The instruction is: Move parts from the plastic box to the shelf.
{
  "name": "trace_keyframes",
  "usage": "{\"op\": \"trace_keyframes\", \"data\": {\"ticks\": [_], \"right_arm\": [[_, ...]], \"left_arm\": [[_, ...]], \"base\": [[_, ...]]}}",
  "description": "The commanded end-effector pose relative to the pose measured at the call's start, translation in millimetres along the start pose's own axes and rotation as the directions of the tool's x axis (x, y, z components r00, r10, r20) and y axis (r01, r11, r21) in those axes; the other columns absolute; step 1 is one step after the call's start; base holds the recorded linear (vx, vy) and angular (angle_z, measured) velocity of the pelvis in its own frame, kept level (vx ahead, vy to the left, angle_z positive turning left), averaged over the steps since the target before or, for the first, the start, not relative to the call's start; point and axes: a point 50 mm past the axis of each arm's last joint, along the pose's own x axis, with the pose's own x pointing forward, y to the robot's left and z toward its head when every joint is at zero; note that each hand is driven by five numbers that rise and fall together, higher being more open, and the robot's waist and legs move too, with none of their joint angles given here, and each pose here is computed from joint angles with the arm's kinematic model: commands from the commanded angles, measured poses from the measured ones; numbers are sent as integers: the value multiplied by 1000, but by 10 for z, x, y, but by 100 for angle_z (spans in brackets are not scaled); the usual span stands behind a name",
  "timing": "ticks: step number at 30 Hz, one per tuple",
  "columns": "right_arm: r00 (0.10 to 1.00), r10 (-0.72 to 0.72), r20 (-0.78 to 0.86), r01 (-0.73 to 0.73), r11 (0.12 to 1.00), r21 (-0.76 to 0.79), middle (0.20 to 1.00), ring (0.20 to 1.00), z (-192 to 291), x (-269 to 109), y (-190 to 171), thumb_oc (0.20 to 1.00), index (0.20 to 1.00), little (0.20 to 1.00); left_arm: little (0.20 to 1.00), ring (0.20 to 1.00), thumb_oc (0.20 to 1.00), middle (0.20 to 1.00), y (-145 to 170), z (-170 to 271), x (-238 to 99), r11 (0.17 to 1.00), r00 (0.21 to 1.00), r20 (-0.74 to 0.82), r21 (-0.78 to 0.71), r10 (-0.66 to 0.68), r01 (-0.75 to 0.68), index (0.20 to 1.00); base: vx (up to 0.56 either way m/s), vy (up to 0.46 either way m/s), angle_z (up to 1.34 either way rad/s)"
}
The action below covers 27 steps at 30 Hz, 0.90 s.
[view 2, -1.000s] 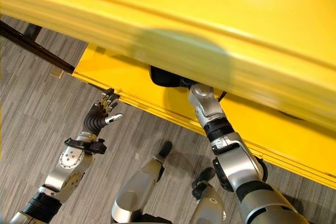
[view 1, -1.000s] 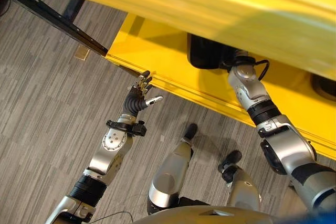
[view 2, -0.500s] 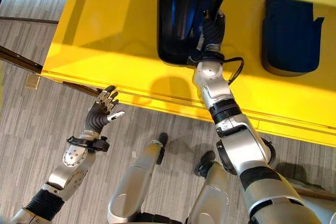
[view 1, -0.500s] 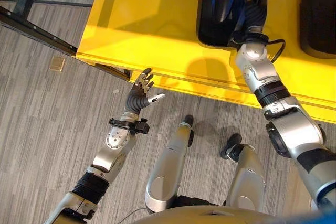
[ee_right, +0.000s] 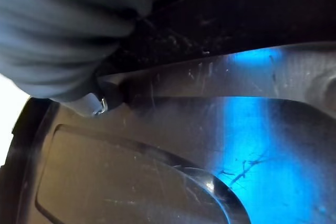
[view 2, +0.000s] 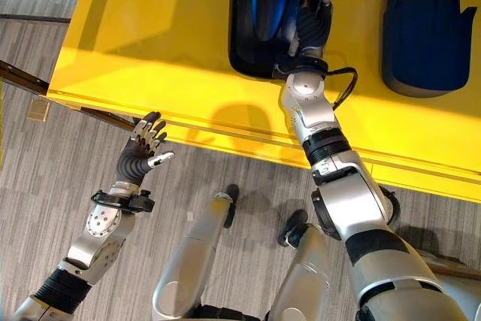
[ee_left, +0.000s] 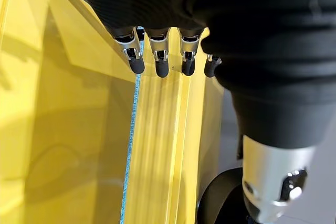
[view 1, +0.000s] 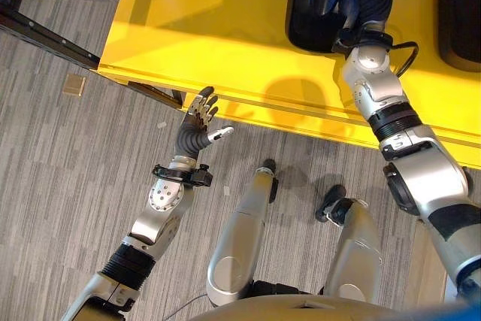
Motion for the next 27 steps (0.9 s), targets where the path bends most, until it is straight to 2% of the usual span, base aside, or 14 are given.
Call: {"op": "trace_keyframes", "data": {"ticks": [1,6,13,27], "right_arm": [[986,-8,168,5,1000,16,200,200,522,216,6,200,200,200],[991,-30,127,30,1000,-3,200,200,474,264,-37,200,200,200],[995,-24,96,39,987,-157,200,200,366,298,-102,200,200,200],[999,-37,28,43,965,-259,200,200,163,295,-239,200,200,200]], "left_arm": [[1000,1000,1000,1000,-74,-25,-60,999,999,-20,-15,-36,36,1000],[1000,1000,1000,1000,-68,-21,-57,999,999,-22,-12,-37,37,1000],[1000,1000,1000,1000,-78,1,-44,999,999,-14,-8,-43,43,1000],[1000,1000,1000,1000,-97,24,-13,999,999,6,-3,-47,47,1000]], "base": [[0,0,0],[0,0,0],[0,0,0],[0,0,0]]}}
